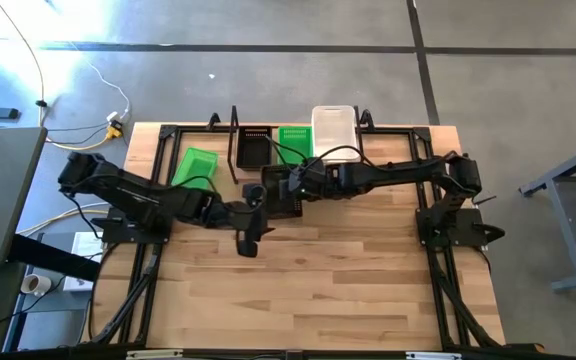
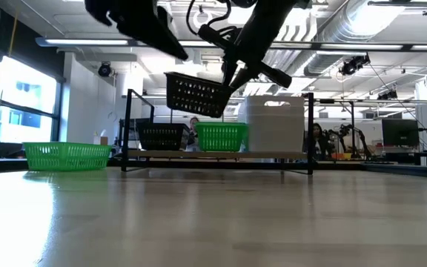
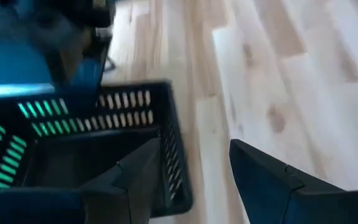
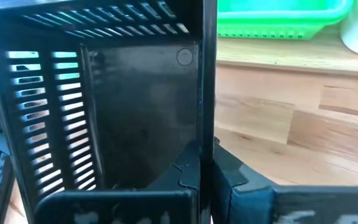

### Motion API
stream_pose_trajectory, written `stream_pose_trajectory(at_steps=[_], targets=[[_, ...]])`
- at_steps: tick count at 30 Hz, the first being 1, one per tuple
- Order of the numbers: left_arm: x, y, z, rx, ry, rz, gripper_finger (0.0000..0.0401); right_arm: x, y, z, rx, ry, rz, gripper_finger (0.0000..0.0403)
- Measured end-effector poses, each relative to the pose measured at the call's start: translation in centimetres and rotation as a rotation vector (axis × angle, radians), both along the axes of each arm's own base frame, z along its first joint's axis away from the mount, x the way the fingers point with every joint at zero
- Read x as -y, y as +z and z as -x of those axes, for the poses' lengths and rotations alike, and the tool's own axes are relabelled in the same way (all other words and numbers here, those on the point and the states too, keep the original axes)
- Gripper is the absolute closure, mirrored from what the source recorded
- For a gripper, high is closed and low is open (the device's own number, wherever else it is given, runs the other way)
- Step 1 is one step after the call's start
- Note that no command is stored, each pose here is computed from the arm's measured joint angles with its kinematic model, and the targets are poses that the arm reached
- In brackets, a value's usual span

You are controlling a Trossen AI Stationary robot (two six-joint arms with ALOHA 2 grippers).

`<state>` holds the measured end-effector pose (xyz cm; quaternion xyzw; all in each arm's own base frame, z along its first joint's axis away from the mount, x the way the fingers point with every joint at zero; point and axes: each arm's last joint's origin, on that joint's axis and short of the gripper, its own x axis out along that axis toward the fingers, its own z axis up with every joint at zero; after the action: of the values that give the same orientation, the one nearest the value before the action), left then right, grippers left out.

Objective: Stack baskets on shelf by color
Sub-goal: Stack the black bin on the stacked black bins on the shelf

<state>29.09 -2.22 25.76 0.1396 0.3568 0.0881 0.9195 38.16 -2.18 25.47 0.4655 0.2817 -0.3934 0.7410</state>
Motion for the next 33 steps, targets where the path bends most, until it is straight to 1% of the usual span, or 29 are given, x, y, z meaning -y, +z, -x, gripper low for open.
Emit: stream_pose_trajectory(at_steps=[6,12,15,17,20,22,27,29,33], targets=[[-0.7,-0.5,-1.2,-0.076,0.016,-0.009,0.0216,0.0,0.1,-0.1,0.006,0.004,0.003,0.0403],[-1.0,-2.3,-1.4,-0.205,0.033,-0.026,0.0217,0.0,0.2,-0.2,0.025,0.007,0.007,0.0403],[-1.1,-2.8,-1.4,-0.224,0.072,-0.032,0.0222,0.0,0.2,-0.3,0.033,0.012,0.01,0.0403],[-1.2,-2.7,-1.6,-0.203,0.097,-0.042,0.023,0.1,0.3,-0.3,0.033,0.013,0.011,0.0403],[-1.2,-2.8,-1.6,-0.207,0.094,-0.052,0.0257,0.0,0.2,-0.3,0.032,0.016,0.008,0.0403],[-1.2,-2.7,-1.6,-0.203,0.092,-0.052,0.0285,0.0,0.3,-0.3,0.032,0.033,-0.001,0.0403],[-1.1,-2.7,-1.6,-0.215,0.063,-0.071,0.0379,-0.1,0.3,-0.3,0.027,0.056,0.008,0.0403],[-1.1,-2.7,-1.6,-0.216,0.058,-0.073,0.039,-0.1,0.3,-0.3,0.015,0.085,0.028,0.0402],[-1.1,-2.7,-1.6,-0.215,0.06,-0.072,0.0389,-0.1,0.3,-0.4,0.013,0.091,0.052,0.0402]])
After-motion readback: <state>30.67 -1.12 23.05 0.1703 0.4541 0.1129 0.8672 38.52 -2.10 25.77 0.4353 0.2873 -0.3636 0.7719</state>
